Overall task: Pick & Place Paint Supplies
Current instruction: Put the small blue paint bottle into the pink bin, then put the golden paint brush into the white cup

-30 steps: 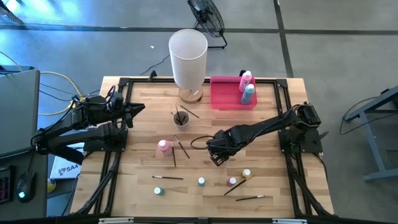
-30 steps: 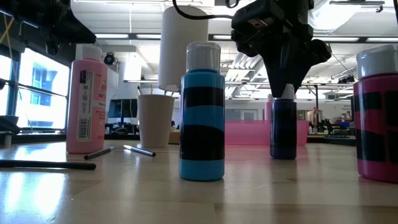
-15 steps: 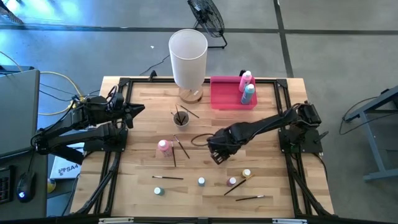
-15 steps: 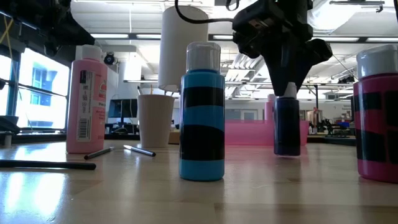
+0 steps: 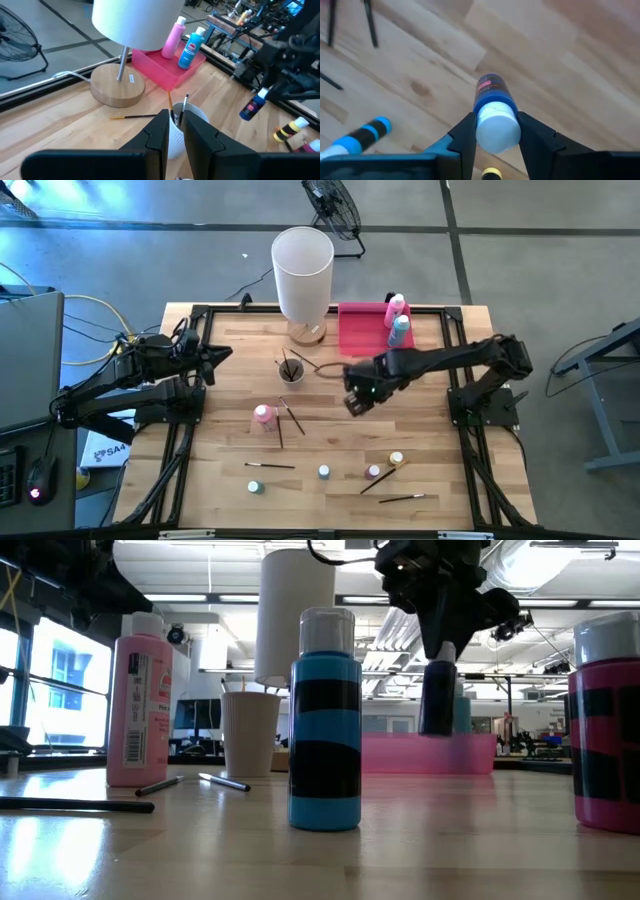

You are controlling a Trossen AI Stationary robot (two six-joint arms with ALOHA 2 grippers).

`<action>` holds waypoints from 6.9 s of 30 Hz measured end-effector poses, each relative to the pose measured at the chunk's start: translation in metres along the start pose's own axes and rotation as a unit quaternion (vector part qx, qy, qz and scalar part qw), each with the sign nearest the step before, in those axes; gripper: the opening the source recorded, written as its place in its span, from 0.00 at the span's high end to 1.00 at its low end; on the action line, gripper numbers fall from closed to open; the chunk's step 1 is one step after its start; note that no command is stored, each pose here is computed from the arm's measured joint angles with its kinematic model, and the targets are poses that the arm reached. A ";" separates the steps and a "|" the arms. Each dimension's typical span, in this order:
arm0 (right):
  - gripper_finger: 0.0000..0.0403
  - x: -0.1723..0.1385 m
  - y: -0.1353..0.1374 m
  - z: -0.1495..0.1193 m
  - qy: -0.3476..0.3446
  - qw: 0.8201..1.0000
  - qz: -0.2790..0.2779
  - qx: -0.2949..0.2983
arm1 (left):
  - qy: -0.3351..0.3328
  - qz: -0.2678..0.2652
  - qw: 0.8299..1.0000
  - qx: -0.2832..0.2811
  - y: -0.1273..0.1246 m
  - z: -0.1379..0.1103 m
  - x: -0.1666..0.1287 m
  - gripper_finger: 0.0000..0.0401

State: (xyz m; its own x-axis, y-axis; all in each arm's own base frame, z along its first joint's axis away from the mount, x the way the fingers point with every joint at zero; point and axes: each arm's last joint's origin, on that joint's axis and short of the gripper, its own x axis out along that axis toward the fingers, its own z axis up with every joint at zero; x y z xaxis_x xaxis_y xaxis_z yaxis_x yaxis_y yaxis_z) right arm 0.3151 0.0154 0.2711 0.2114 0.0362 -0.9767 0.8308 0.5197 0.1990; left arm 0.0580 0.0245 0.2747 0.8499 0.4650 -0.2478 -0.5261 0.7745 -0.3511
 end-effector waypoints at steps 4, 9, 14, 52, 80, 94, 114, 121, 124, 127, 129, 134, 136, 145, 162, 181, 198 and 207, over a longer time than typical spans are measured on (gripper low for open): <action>0.72 -0.013 -0.011 0.016 -0.014 1.000 0.012 0.014 | -0.004 0.013 1.000 0.000 0.001 0.000 0.000 0.87; 0.69 -0.032 -0.021 0.040 -0.044 0.999 0.012 0.017 | -0.003 0.018 1.000 0.001 0.001 0.000 0.000 0.87; 0.72 -0.050 -0.034 0.064 -0.075 0.997 0.014 0.025 | 0.007 0.028 1.000 0.004 0.003 -0.003 0.000 0.87; 0.72 -0.064 -0.147 0.182 -0.147 0.981 -0.020 0.125 | 0.005 0.067 0.997 0.029 0.006 -0.004 0.000 0.87; 0.72 -0.009 -0.173 0.224 -0.101 0.990 0.000 0.100 | -0.011 0.102 0.994 0.030 0.008 -0.003 -0.001 0.87; 0.72 0.004 -0.150 0.215 -0.072 0.996 -0.031 0.044 | -0.012 0.106 0.994 0.030 0.008 -0.003 -0.001 0.87; 0.71 0.025 -0.140 0.199 0.015 0.996 -0.090 0.000 | -0.012 0.106 0.994 0.030 0.008 -0.003 -0.001 0.87; 0.70 0.025 -0.137 0.201 0.011 0.998 -0.062 0.000 | -0.012 0.105 0.994 0.030 0.008 -0.003 -0.001 0.87; 0.70 0.025 -0.136 0.201 0.010 0.998 -0.059 0.000 | -0.012 0.105 0.994 0.030 0.008 -0.003 -0.001 0.87; 0.72 0.026 -0.134 0.200 0.011 0.998 -0.058 -0.005 | -0.012 0.105 0.994 0.030 0.008 -0.003 -0.001 0.87; 0.72 0.026 -0.134 0.200 0.011 0.998 -0.056 -0.005 | -0.012 0.105 0.994 0.030 0.008 -0.003 -0.001 0.87; 0.68 0.026 -0.133 0.202 0.007 0.999 -0.045 -0.003 | -0.010 0.106 0.994 0.030 0.008 -0.003 -0.001 0.87; 0.69 0.027 -0.132 0.202 0.006 0.999 -0.037 -0.005 | -0.007 0.107 0.994 0.031 0.008 -0.004 -0.001 0.87; 0.66 0.035 -0.127 0.203 0.008 0.999 -0.040 -0.021 | -0.004 0.109 0.994 0.032 0.008 -0.004 -0.001 0.87; 0.49 0.035 -0.128 0.205 -0.005 0.998 -0.057 -0.027 | -0.005 0.109 0.994 0.032 0.008 -0.004 -0.001 0.87; 0.41 0.034 -0.126 0.211 -0.039 0.996 -0.053 -0.056 | -0.004 0.109 0.994 0.033 0.008 -0.004 -0.001 0.87; 0.41 0.028 -0.124 0.218 -0.086 0.992 -0.039 -0.084 | 0.012 0.115 0.993 0.037 0.010 -0.007 -0.001 0.87; 0.41 -0.028 -0.123 0.213 -0.211 0.973 -0.055 -0.081 | 0.012 0.115 0.993 0.038 0.010 -0.007 -0.001 0.87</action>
State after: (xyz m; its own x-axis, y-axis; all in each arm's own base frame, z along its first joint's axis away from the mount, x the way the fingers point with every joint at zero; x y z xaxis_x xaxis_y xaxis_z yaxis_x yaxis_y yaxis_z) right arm 0.3165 -0.2309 0.2911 0.3466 -0.3632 -0.8649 0.7761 0.6289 0.0469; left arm 0.0516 0.0284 0.2648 0.7057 0.6241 -0.3355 -0.7023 0.6788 -0.2145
